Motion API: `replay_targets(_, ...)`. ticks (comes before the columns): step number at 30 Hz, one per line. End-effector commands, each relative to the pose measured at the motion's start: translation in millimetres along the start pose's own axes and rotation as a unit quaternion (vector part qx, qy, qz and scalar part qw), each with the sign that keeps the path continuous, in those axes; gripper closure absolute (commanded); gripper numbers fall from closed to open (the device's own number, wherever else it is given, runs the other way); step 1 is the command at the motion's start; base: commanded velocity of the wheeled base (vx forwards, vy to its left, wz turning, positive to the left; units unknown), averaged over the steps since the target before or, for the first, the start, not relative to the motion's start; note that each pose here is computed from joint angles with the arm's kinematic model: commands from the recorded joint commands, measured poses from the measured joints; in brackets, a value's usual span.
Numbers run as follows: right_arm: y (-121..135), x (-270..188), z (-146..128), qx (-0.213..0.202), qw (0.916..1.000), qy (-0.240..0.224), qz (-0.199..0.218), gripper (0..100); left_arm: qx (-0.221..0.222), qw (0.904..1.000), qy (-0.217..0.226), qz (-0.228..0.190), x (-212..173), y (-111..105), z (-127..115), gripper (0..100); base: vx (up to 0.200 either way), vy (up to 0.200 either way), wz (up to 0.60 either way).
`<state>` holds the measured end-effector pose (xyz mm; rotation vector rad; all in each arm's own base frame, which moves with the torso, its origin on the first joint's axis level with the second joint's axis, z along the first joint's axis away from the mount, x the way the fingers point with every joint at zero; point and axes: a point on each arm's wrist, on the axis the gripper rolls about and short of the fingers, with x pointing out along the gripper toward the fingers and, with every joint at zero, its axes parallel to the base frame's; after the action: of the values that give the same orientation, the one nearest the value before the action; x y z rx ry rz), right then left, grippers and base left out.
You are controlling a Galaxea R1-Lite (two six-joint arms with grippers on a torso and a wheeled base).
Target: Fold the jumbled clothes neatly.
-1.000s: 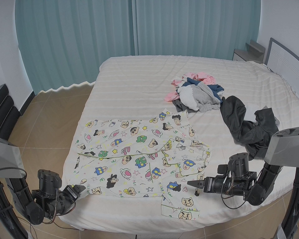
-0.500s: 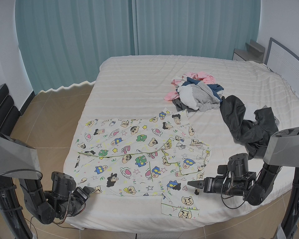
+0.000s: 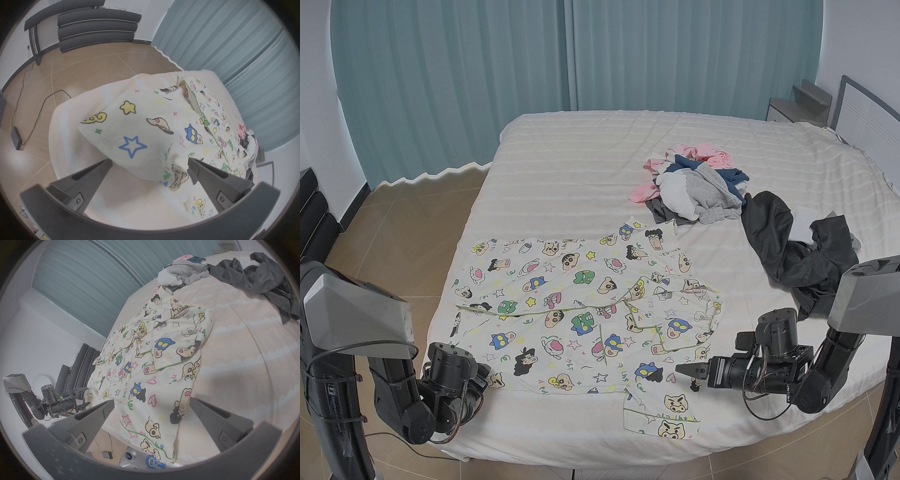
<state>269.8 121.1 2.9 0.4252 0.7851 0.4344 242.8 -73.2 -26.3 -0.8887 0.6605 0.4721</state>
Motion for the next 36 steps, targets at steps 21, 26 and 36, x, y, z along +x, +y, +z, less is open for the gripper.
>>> replay_targets(21, -7, -2, -20, 0.002, 0.9989, 0.044, -0.015, 0, -0.004, 0.998, -0.052, 0.035, 19, 16, 17, 100, 0.0, 0.0, 0.0)
replay_targets(26, -14, 19, -40, -0.001, 0.9966, 0.077, -0.029, 0, -0.001, 0.9975, -0.066, 0.026, 15, 21, 16, 100, 0.0, 0.0, 0.0)
replay_targets(36, -21, 36, -48, -0.009, 0.9975, 0.061, -0.034, 0, 0.031, 0.9964, -0.079, 0.0, 12, 33, 12, 100, 0.0, 0.0, 0.0)
